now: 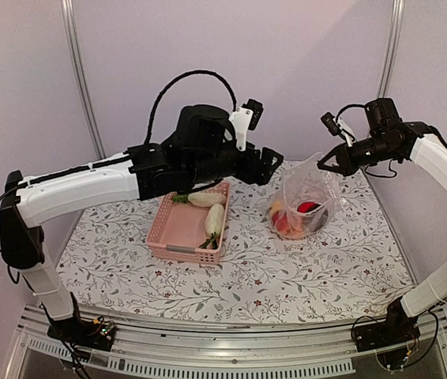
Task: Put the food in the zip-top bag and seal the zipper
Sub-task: Place the fake fruit in the zipper food storage bag, then adjust the zipper food storage bag at the center of the board.
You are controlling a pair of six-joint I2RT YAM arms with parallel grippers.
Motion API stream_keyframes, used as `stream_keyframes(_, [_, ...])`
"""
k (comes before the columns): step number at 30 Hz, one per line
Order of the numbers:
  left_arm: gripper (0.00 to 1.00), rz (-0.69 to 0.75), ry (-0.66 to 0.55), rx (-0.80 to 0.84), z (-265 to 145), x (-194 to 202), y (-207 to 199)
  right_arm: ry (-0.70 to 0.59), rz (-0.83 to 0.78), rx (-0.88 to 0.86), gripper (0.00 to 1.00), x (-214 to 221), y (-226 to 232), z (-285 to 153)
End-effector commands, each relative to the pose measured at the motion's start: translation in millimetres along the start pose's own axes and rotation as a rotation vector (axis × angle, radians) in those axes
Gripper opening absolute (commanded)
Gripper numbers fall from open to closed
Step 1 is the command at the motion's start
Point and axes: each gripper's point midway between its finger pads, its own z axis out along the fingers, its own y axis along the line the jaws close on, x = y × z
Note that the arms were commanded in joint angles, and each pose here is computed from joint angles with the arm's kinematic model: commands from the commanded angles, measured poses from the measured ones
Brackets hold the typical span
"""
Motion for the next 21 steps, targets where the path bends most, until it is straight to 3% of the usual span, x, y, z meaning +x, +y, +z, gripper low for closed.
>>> stream_keyframes(1, [0.81,-0.281,0.154,0.087,16.8,54.2,-15.9,0.01,-0.011,0.015,0.01,6.3,0.3,0.7])
stream_keyframes(5, [0.8,-0.341,0.237,0.011,36.8,76.4,-9.7,0.007,-0.016,0.017,0.01,5.7,2.8,-2.6])
stream_keyframes(11, [0.65,-0.352,0.309,0.02,72.2,84.6,-18.9,0.033,-0.022,0.022,0.03,10.5,6.0,-3.0])
stream_keyframes(16, [0.18,-0.331,0.303,0.012,89.3,86.6,-17.2,0.081,-0.003,0.055,0.28,21.8,4.3,-5.8])
stream_keyframes(21, [0.09,-0.316,0.247,-0.041,85.9,75.1,-6.2,0.144,0.025,0.112,0.35,40.3,-2.5,-8.7])
